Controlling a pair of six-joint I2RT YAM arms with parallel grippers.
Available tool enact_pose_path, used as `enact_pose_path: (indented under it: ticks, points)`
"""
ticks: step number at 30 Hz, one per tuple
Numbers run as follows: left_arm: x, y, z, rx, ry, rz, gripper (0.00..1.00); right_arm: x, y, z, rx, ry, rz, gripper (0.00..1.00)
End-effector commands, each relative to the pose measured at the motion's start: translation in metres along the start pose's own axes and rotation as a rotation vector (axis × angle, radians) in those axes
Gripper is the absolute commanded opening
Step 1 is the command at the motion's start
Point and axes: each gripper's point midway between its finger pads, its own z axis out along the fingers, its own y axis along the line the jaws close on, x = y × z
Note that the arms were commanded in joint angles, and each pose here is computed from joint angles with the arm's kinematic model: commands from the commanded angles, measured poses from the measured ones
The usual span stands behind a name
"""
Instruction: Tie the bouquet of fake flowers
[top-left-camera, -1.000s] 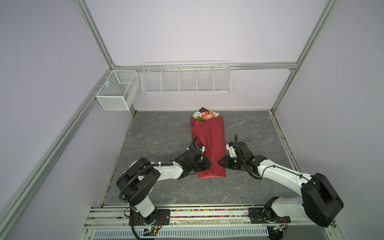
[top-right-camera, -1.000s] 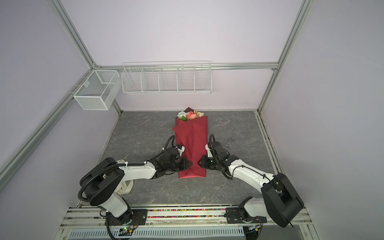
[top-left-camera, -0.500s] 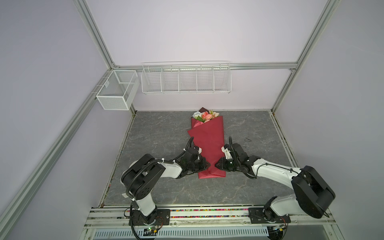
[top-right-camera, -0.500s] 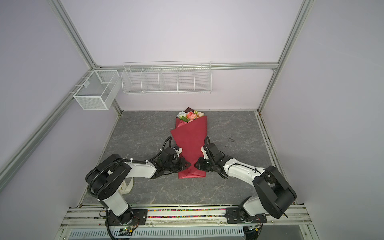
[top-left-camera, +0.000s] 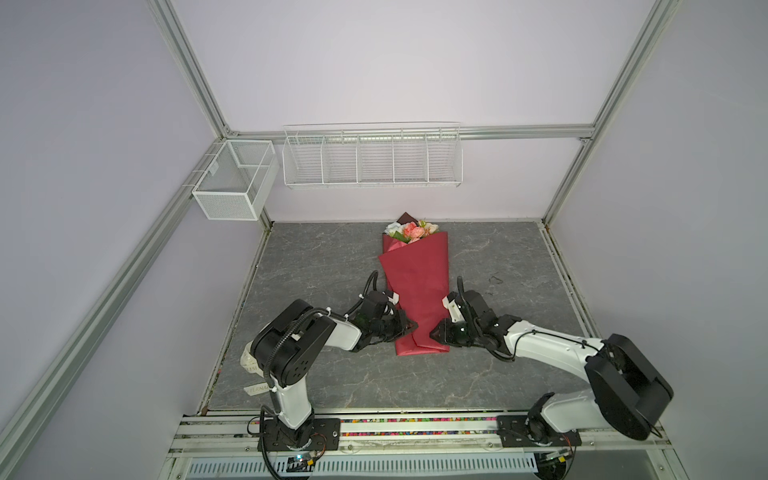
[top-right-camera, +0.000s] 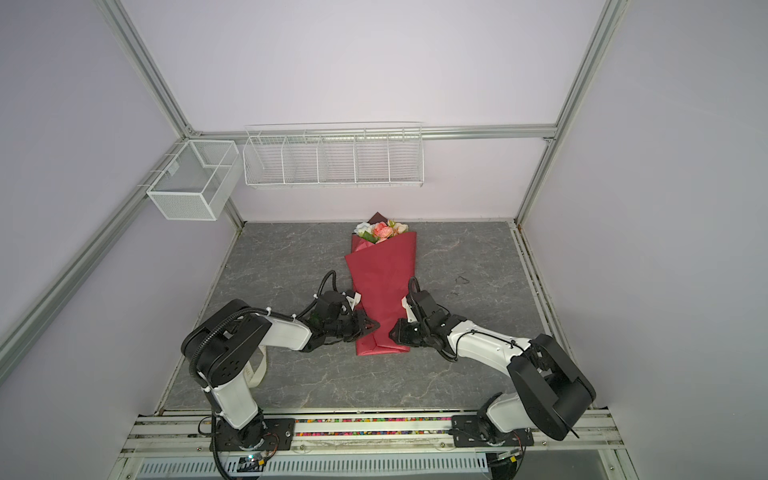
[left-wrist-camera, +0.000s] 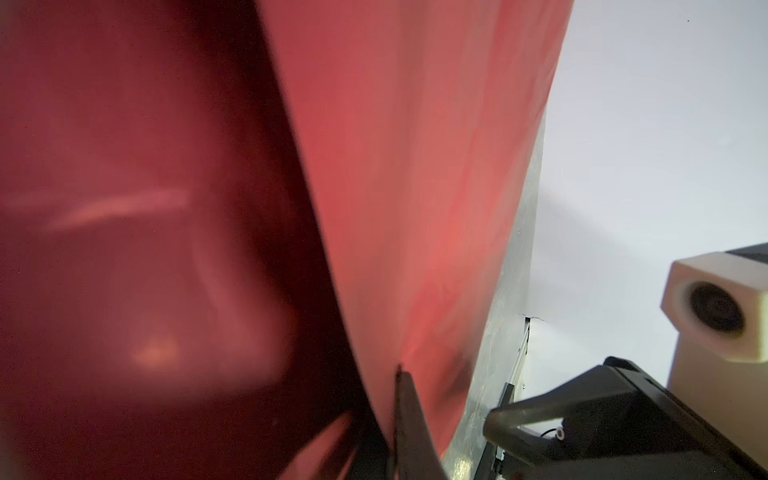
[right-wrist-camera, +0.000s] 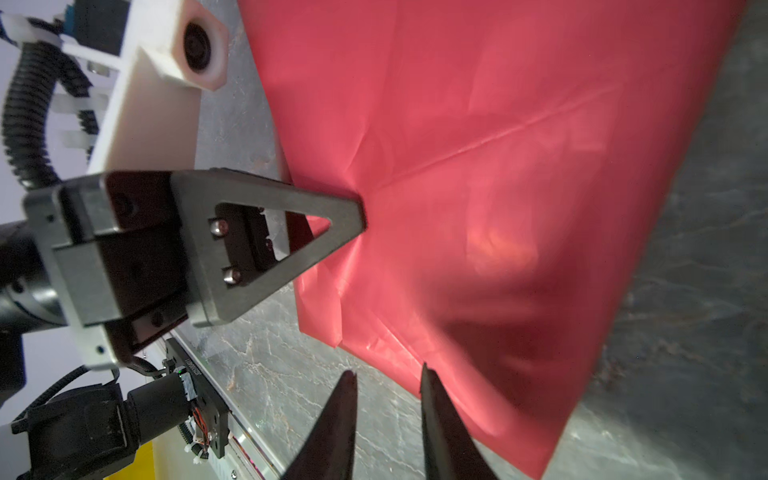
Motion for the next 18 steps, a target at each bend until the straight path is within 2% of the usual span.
enact_pose_path:
  ticks: [1,8,18]
  points:
    - [-0.005,-0.006,0.000,0.007,0.005,0.023,0.00,0.005,-0.003,-0.001,0.011,-0.003,0.007,0.30]
    - [-0.003,0.004,0.000,-0.022,0.013,0.016,0.00,0.008,0.004,0.014,-0.048,0.032,0.021,0.22]
    - [0.000,0.009,0.000,-0.045,0.028,0.021,0.00,0.025,-0.003,0.038,-0.068,0.126,0.039,0.17]
